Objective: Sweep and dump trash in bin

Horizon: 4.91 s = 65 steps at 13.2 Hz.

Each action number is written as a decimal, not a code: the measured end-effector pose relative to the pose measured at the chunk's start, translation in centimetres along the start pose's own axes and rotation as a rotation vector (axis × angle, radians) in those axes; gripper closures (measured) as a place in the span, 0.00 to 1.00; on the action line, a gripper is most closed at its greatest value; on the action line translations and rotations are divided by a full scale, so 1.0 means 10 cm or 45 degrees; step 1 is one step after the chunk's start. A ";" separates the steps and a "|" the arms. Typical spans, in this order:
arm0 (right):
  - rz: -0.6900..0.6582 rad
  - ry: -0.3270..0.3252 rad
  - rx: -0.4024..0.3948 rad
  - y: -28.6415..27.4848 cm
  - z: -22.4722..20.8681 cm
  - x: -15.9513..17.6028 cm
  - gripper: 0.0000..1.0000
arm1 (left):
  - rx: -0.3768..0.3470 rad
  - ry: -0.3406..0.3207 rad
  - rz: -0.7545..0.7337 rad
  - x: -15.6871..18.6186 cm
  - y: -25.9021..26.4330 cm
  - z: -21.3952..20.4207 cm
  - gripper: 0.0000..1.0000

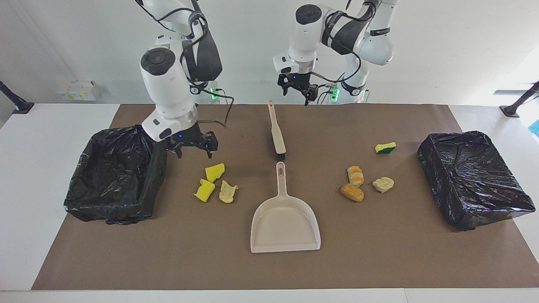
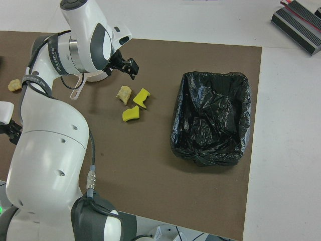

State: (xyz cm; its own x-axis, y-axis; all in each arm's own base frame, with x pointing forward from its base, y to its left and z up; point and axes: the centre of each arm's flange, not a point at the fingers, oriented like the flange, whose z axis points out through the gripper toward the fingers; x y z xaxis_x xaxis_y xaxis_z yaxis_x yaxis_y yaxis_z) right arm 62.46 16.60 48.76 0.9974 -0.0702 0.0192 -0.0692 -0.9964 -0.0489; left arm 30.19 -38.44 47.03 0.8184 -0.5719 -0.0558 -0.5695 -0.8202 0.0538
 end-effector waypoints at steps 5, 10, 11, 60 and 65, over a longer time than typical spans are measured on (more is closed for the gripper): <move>0.075 -0.003 0.055 -1.09 0.47 0.11 0.00 | -0.025 0.075 -0.269 -0.30 0.71 0.76 0.00; 0.112 -0.117 0.135 -1.65 0.89 -0.10 0.00 | -0.055 0.120 -0.498 -0.34 1.06 1.27 0.00; 0.104 -0.123 0.132 -1.81 1.00 -0.18 0.00 | -0.041 0.135 -0.504 -0.32 1.05 1.35 0.00; -1.779 -0.239 0.023 -1.14 0.84 -0.68 0.68 | 0.223 -0.044 -0.763 -1.02 -3.69 0.05 0.74; -1.824 -0.188 -0.001 -1.16 1.16 -0.76 0.68 | 0.194 -0.107 -0.780 -1.68 -3.60 0.30 0.74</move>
State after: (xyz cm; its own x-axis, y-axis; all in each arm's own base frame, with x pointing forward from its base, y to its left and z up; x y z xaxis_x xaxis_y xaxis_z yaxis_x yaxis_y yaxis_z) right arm 55.96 29.24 37.58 0.2005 0.9784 -0.0510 0.9760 -0.2040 -0.0760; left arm 36.69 0.70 43.06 0.9939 0.0076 -0.1098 -0.0095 -0.9879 -0.1548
